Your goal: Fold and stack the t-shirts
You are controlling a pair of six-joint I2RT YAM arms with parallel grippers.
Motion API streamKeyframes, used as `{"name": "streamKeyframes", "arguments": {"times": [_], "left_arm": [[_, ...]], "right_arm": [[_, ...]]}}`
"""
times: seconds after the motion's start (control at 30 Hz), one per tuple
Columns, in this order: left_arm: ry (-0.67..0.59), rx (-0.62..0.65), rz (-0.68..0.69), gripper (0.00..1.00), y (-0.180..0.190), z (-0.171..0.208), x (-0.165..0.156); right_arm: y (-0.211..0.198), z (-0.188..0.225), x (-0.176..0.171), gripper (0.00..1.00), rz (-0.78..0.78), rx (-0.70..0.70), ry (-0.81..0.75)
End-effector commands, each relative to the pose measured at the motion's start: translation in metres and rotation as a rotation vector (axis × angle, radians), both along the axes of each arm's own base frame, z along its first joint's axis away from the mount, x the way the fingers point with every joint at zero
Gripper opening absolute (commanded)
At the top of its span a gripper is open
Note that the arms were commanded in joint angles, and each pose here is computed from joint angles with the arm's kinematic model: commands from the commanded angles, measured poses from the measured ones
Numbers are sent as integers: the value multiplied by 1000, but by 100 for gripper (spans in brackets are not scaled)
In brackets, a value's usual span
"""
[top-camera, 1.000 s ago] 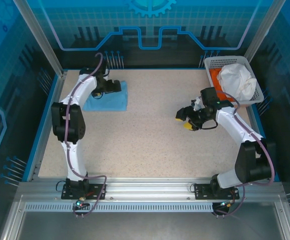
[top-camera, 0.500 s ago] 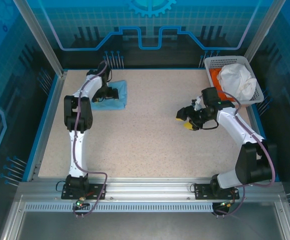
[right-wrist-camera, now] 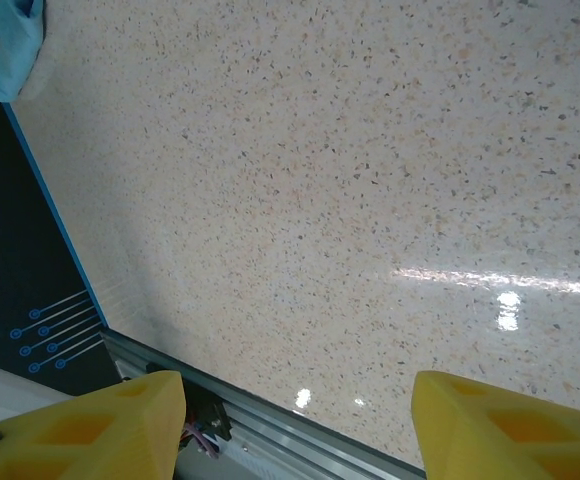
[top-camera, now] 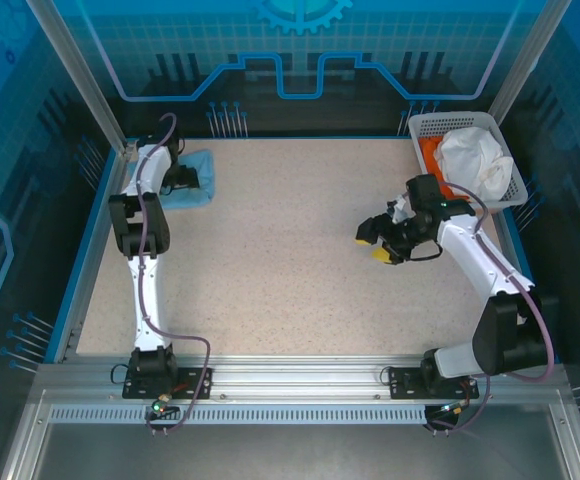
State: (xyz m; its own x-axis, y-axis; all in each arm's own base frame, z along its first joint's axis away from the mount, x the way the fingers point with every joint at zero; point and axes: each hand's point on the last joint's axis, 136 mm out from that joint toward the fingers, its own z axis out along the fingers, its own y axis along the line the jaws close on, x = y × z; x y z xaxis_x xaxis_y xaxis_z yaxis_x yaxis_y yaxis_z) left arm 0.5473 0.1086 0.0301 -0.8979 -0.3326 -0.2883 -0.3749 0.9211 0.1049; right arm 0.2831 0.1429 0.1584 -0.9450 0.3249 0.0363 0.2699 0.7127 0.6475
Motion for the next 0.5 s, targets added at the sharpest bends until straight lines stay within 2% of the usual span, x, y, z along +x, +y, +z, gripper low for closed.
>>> {"name": "streamKeyframes", "arguments": {"times": [0.0,0.3,0.4,0.47], "left_arm": [[23,9,-41,95,-2,-4,2],[20,-56,-106,96,-21,-2,1],[-33,-84,-95,99,-30,25,1],[-83,-125,-73,99,-37,51,0]], "right_arm": [[-3,15,-3,63,1,-2,-14],[-1,25,10,63,-8,9,-49],[0,41,23,63,-2,-11,-118],[-4,53,31,64,7,-80,-170]]}}
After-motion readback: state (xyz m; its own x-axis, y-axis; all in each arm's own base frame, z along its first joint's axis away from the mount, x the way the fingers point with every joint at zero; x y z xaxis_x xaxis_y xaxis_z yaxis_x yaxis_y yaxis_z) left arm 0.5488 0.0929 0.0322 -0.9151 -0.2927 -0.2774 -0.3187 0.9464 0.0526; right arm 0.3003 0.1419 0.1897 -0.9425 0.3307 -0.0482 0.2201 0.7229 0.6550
